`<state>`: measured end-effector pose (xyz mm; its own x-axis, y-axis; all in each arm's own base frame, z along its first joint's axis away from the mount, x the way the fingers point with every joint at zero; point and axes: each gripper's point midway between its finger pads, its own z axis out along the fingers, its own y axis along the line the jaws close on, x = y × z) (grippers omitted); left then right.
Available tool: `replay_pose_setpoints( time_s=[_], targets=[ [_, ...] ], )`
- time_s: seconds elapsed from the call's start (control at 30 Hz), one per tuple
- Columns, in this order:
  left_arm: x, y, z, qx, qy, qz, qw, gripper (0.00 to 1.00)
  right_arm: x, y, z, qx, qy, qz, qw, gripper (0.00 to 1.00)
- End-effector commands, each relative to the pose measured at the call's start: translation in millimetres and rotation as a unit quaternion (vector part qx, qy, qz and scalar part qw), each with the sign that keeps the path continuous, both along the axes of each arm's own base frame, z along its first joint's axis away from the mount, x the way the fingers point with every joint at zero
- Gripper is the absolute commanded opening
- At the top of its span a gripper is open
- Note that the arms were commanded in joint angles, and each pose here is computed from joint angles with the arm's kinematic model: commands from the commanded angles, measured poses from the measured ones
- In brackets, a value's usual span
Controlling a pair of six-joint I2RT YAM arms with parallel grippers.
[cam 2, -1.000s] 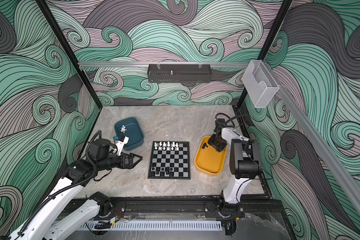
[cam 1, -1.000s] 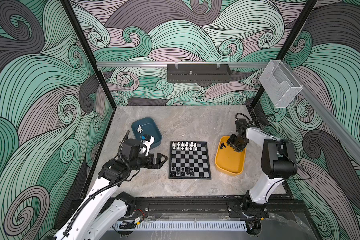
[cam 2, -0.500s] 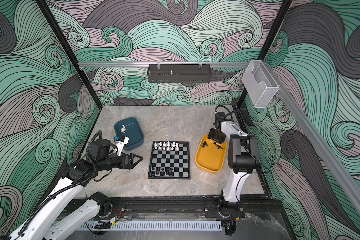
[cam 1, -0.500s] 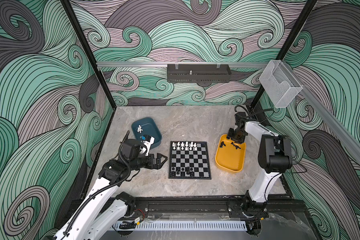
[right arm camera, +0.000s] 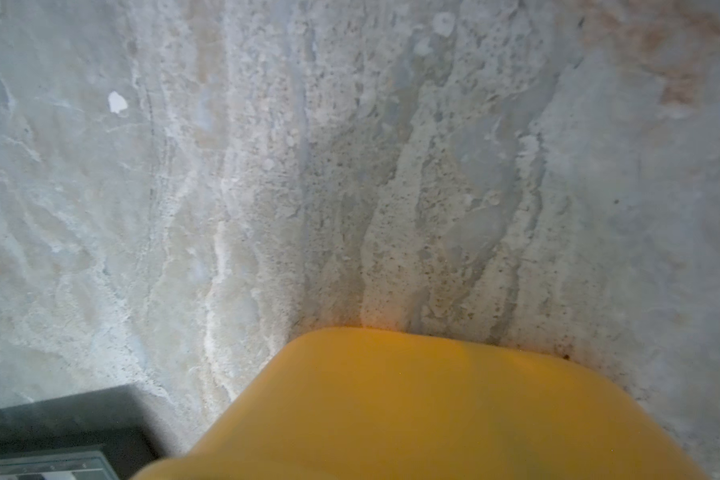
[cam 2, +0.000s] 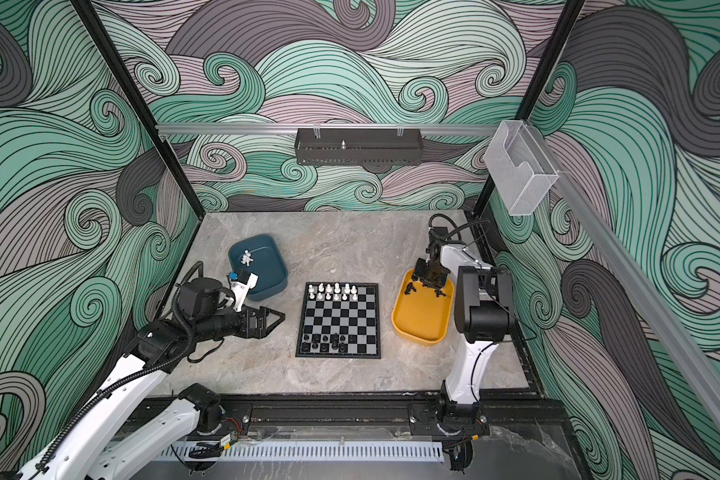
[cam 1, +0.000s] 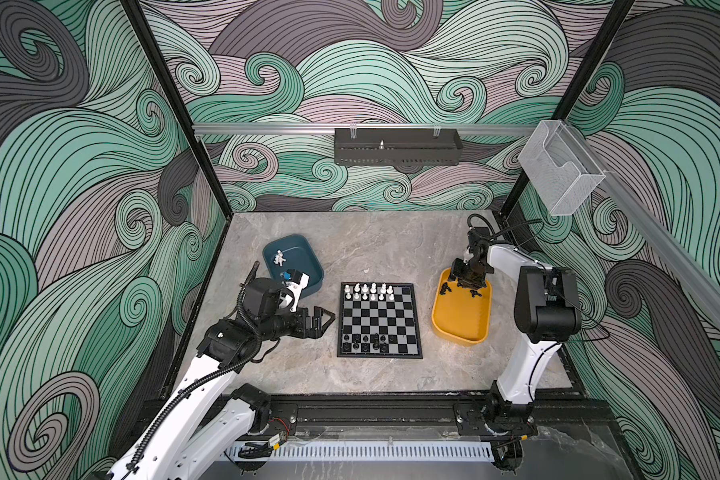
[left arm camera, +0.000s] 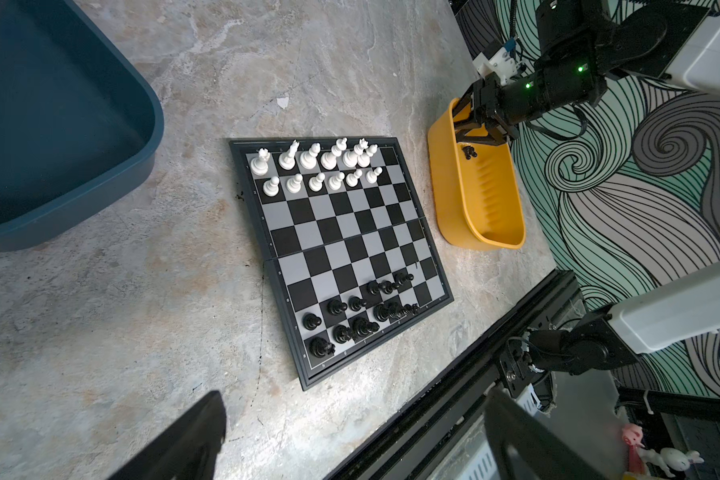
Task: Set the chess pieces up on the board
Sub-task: 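Lower the open right gripper into the yellow bin toward a black piece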
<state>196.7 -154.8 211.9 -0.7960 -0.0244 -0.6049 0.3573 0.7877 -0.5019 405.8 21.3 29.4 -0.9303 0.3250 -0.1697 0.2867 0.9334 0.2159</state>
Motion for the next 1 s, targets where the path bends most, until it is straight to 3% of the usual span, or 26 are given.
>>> replay_pose_setpoints(
  time_s=[0.0, 0.17, 0.43, 0.57, 0.67, 0.73, 0.87, 0.97],
  targets=[
    [0.2, -0.4, 5.6, -0.009, -0.009, 0.0, 1.0, 0.99, -17.3, 15.0, -7.3, 0.035, 0.028, 0.004, 0.999, 0.55],
    [0.2, 0.1, 5.4, -0.008, -0.009, 0.001, 1.0, 0.99, -20.7, 0.5, -8.2, -0.007, 0.035, -0.007, 0.999, 0.43],
    [0.6, 0.4, 5.7, -0.008, -0.01, 0.002, 1.0, 0.98, -29.4, 1.5, 4.0, -0.063, 0.037, 0.037, 0.997, 0.28],
    [0.6, 0.2, 5.3, -0.007, -0.009, 0.002, 1.0, 0.98, -36.1, -10.6, 18.0, -0.082, 0.023, 0.02, 0.996, 0.3],
    [0.7, 0.0, 4.6, -0.008, -0.008, 0.001, 1.0, 0.99, -35.7, -22.0, 19.9, -0.075, 0.023, -0.012, 0.997, 0.49],
    [0.4, -0.1, 5.2, -0.008, -0.009, 0.001, 1.0, 0.99, -32.5, -24.2, 18.0, -0.059, 0.026, -0.031, 0.997, 0.54],
    [0.3, 0.0, 4.7, -0.008, -0.008, 0.0, 1.0, 0.99, -20.5, -21.0, 15.7, -0.045, 0.023, -0.042, 0.998, 0.52],
    [0.3, 0.2, 4.8, -0.007, -0.009, 0.001, 1.0, 0.99, -19.9, -33.6, 15.6, -0.078, 0.029, -0.057, 0.995, 0.44]
  ],
)
